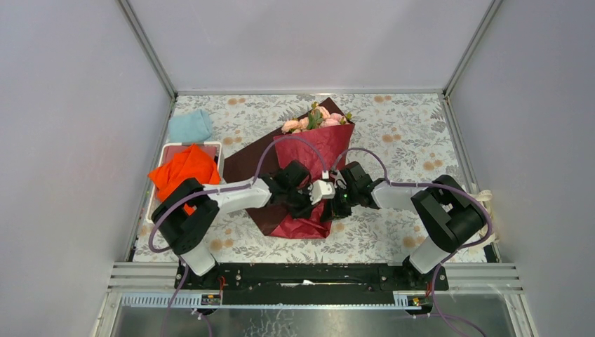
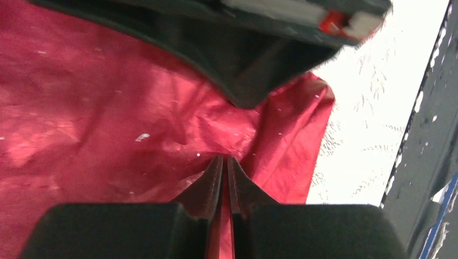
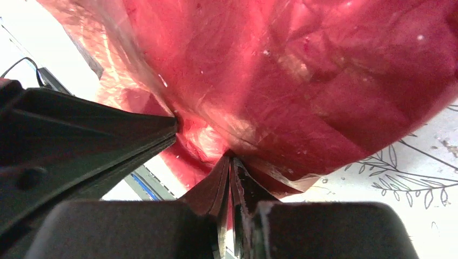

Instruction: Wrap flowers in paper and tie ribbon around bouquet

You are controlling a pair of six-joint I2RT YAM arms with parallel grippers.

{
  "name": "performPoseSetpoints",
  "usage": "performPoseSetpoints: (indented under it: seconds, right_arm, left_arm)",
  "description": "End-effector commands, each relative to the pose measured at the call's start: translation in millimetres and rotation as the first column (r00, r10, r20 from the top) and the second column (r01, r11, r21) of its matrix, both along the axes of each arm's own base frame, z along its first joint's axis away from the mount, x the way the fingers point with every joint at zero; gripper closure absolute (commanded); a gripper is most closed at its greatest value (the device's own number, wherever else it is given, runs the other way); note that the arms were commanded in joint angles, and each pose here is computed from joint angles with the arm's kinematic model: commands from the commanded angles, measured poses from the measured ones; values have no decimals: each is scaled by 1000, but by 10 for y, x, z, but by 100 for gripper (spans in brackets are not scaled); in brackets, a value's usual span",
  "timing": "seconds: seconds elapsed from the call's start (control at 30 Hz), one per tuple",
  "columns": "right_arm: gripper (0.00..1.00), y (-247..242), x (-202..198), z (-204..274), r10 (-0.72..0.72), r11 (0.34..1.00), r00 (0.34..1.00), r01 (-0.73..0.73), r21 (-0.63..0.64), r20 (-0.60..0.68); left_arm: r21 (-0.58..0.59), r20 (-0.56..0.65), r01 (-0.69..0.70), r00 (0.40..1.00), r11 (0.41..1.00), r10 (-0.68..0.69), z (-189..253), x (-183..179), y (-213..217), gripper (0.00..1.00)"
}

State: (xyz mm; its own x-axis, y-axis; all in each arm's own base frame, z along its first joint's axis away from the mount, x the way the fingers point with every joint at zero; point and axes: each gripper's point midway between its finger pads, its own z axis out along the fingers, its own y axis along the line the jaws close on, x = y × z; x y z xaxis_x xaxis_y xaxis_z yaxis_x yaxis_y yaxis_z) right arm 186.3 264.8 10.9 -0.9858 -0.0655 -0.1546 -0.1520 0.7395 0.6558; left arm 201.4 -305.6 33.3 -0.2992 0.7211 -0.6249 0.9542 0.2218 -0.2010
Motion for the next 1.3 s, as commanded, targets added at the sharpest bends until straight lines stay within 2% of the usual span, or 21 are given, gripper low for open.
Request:
performPoseSetpoints:
  seconds: [0.0,0.13,0.2,0.3,0.37,0.43,0.73,0.83,0.93,1.03,1.17,1.2,1.27]
  right_arm:
    - [89,-22,74,-12,-18,1000,999,18,-12,28]
    - [89,-69,18,58,29,999,999,-28,-31,29]
    - [89,-30,-24,178,67,998,997,-67,8,36]
    - [89,106,-94,436,85,988,996,-87,130,25]
    - [90,217,-144,587,87,970,996,-83,230,-8]
    - [91,265,-185,624,80,959,996,-64,276,-47]
    - [93,61,-401,9,40,989,985,-15,148,-166]
    - [93,-144,-573,-133,34,998,978,-24,53,-204]
    - [93,-399,-759,-229,9,998,974,-22,-52,-228]
    - [92,-507,-804,-181,-9,998,975,-7,-68,-220]
    - [87,-540,-503,100,-37,999,991,33,-33,-127]
    - [83,-548,-370,196,-52,999,994,51,-12,-93]
    - [68,-582,-44,372,-103,994,995,103,22,-16]
  left_arm:
    - [14,158,134,978,991,-134,-40,-85,30,87]
    - [125,221,129,963,984,-154,-151,18,159,88]
    - [182,208,128,964,975,-165,-251,36,232,88]
    - [210,172,148,967,966,-186,-333,-19,283,88]
    - [199,177,151,966,968,-187,-322,-32,281,88]
    - [173,174,162,966,972,-192,-275,-59,248,88]
    - [146,159,151,972,978,-173,-233,-3,280,89]
    - [143,162,143,973,979,-166,-219,66,342,89]
    - [143,171,132,973,981,-155,-202,140,389,89]
    - [144,163,142,973,979,-165,-204,126,405,88]
    - [125,143,166,973,978,-184,-200,44,396,87]
    - [123,144,166,973,978,-183,-196,44,396,87]
    - [116,143,172,972,978,-188,-181,26,388,86]
